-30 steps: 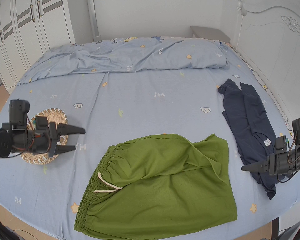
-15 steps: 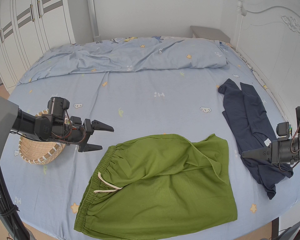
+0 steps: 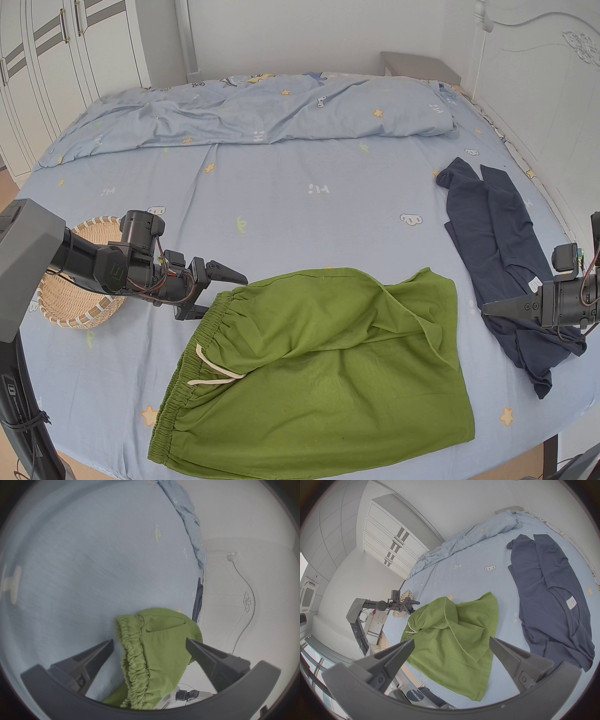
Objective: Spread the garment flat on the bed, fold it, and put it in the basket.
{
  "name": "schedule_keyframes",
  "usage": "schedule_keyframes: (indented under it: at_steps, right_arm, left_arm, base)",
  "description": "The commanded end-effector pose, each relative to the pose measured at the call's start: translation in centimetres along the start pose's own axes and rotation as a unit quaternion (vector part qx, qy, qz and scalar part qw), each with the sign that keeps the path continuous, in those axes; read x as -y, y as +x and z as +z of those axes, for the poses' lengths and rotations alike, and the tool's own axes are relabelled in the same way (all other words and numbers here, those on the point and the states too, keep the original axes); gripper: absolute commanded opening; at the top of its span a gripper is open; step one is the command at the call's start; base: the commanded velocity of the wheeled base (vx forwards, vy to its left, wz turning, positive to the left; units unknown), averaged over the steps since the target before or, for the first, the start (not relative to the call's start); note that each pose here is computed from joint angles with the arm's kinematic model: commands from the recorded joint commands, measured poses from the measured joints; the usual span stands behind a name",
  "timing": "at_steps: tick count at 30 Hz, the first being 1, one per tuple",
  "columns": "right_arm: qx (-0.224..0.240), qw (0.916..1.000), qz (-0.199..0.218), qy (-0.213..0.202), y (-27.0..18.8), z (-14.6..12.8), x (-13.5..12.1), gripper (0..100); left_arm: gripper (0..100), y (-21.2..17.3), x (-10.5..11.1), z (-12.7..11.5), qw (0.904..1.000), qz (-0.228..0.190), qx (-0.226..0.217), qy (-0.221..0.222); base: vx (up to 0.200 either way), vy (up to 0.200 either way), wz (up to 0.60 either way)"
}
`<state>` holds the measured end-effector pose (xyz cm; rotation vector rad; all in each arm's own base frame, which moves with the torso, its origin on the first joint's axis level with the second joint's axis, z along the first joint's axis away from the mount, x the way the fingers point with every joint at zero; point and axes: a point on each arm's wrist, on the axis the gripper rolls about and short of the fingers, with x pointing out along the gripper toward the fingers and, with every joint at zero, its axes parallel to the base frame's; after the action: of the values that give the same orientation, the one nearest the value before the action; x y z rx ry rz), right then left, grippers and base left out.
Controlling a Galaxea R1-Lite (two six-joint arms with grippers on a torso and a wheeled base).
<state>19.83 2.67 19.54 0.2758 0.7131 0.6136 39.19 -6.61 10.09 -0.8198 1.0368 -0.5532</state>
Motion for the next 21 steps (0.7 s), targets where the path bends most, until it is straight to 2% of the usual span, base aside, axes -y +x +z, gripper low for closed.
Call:
schedule_keyframes:
  at_steps: [1,16,17,20,21]
  right_arm:
    - [-0.001,1.0000,0.000,0.000,0.0,0.0,0.0,100]
    - [-0.002,1.0000,0.001,0.001,0.1,0.0,0.0,100]
    - [-0.003,1.0000,0.001,0.001,0.1,0.0,0.1,100]
    - [-0.003,1.0000,0.000,0.001,0.2,0.0,0.1,100]
    - [-0.004,1.0000,0.001,0.002,0.2,0.0,0.1,100]
  left_arm:
    - [0,0.7,-0.2,-0.3,1.0000,0.003,-0.009,-0.002]
    - [0,-0.2,0.5,-0.1,1.0000,-0.002,0.002,0.007]
    - [0,-1.3,1.4,-0.1,0.9997,-0.008,0.014,0.017]
    - [0,-2.3,1.8,0.0,0.9993,-0.011,0.027,0.024]
    - [0,-3.6,1.7,0.3,0.9986,-0.011,0.044,0.025]
  base:
    - [0.000,0.000,0.00]
    - [0.000,0.000,0.00]
    - [0.000,0.000,0.00]
    - [0.000,0.000,0.00]
    - [0.000,0.000,0.00]
